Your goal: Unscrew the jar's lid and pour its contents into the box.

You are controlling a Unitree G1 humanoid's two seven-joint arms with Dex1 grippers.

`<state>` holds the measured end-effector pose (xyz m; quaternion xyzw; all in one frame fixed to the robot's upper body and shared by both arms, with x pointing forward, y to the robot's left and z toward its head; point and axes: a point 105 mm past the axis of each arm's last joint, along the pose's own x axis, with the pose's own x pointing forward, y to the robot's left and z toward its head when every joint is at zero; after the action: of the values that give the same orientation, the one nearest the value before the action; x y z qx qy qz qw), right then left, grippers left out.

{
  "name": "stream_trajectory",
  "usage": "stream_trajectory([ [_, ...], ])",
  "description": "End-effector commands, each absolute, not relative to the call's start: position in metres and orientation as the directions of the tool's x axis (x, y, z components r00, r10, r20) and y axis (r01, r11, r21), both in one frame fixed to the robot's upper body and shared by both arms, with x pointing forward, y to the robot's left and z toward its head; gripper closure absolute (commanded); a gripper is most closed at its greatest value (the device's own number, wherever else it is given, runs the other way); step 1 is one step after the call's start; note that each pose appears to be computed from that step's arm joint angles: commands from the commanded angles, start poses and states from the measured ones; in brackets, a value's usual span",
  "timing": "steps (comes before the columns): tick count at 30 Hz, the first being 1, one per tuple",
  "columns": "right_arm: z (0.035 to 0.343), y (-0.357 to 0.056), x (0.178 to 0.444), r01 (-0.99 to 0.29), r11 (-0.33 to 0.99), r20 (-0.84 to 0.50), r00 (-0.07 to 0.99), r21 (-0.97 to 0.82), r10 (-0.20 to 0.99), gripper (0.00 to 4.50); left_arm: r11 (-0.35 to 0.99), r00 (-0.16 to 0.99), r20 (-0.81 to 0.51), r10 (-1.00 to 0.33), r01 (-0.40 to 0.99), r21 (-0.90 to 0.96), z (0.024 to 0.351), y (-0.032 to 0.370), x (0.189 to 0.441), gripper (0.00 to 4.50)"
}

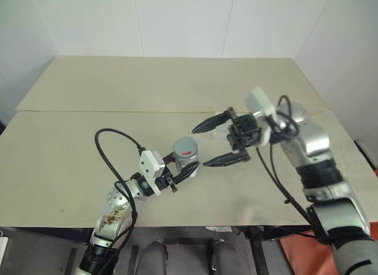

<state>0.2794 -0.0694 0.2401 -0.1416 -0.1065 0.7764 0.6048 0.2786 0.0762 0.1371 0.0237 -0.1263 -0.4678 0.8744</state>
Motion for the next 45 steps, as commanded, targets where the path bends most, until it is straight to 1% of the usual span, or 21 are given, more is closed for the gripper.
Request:
stream_trajectory([
  [1, 0.260, -0.063, 0.266, -0.905, -0.029, 0.027, -0.045, -0.423, 0.999, 0.03, 0.563, 0.521, 0.230, -0.822, 0.805, 0.186, 0.147, 0.076, 0.280, 2.49],
  [3, 0.259, -0.055, 0.267, -0.893, 0.136, 0.075, 0.116, -0.428, 0.991, 0.03, 0.566, 0.521, 0.242, -0.819, 0.804, 0.182, 0.149, 0.076, 0.281, 2.49],
  [5, 0.254, -0.046, 0.265, -0.858, 0.259, 0.107, 0.237, -0.443, 0.966, 0.03, 0.559, 0.515, 0.241, -0.823, 0.809, 0.182, 0.148, 0.074, 0.281, 2.49],
  [8, 0.251, -0.037, 0.258, -0.823, 0.381, 0.160, 0.346, -0.422, 0.925, 0.03, 0.564, 0.520, 0.240, -0.820, 0.806, 0.179, 0.148, 0.072, 0.283, 2.49],
  [10, 0.249, -0.035, 0.259, -0.792, 0.483, 0.190, 0.445, -0.374, 0.875, 0.03, 0.567, 0.522, 0.241, -0.818, 0.804, 0.183, 0.148, 0.072, 0.285, 2.49],
  [13, 0.245, -0.034, 0.259, -0.767, 0.556, 0.197, 0.520, -0.320, 0.831, 0.03, 0.573, 0.527, 0.244, -0.814, 0.798, 0.187, 0.148, 0.071, 0.287, 2.49],
  [16, 0.243, -0.032, 0.259, -0.752, 0.599, 0.215, 0.559, -0.276, 0.801, 0.03, 0.576, 0.530, 0.244, -0.812, 0.795, 0.190, 0.148, 0.071, 0.289, 2.49],
  [20, 0.232, -0.022, 0.254, -0.760, 0.576, 0.159, 0.555, -0.301, 0.816, 0.03, 0.585, 0.538, 0.246, -0.806, 0.788, 0.190, 0.148, 0.071, 0.290, 2.49],
  [23, 0.226, -0.018, 0.257, -0.758, 0.580, 0.133, 0.569, -0.300, 0.812, 0.03, 0.581, 0.535, 0.242, -0.809, 0.789, 0.197, 0.146, 0.069, 0.288, 2.49],
  [31, 0.219, -0.017, 0.263, -0.745, 0.589, 0.104, 0.589, -0.312, 0.801, 0.03, 0.583, 0.536, 0.243, -0.808, 0.786, 0.205, 0.146, 0.069, 0.287, 2.49],
  [40, 0.218, -0.018, 0.267, -0.736, 0.616, 0.110, 0.613, -0.282, 0.783, 0.03, 0.582, 0.535, 0.244, -0.809, 0.786, 0.206, 0.146, 0.070, 0.287, 2.49],
  [43, 0.217, -0.018, 0.265, -0.748, 0.609, 0.112, 0.603, -0.263, 0.790, 0.60, 0.580, 0.532, 0.248, -0.810, 0.790, 0.200, 0.147, 0.069, 0.287, 2.49],
  [45, 0.213, -0.018, 0.265, -0.749, 0.606, 0.100, 0.605, -0.268, 0.790, 1.26, 0.580, 0.530, 0.254, -0.809, 0.792, 0.194, 0.148, 0.069, 0.287, 2.49],
])
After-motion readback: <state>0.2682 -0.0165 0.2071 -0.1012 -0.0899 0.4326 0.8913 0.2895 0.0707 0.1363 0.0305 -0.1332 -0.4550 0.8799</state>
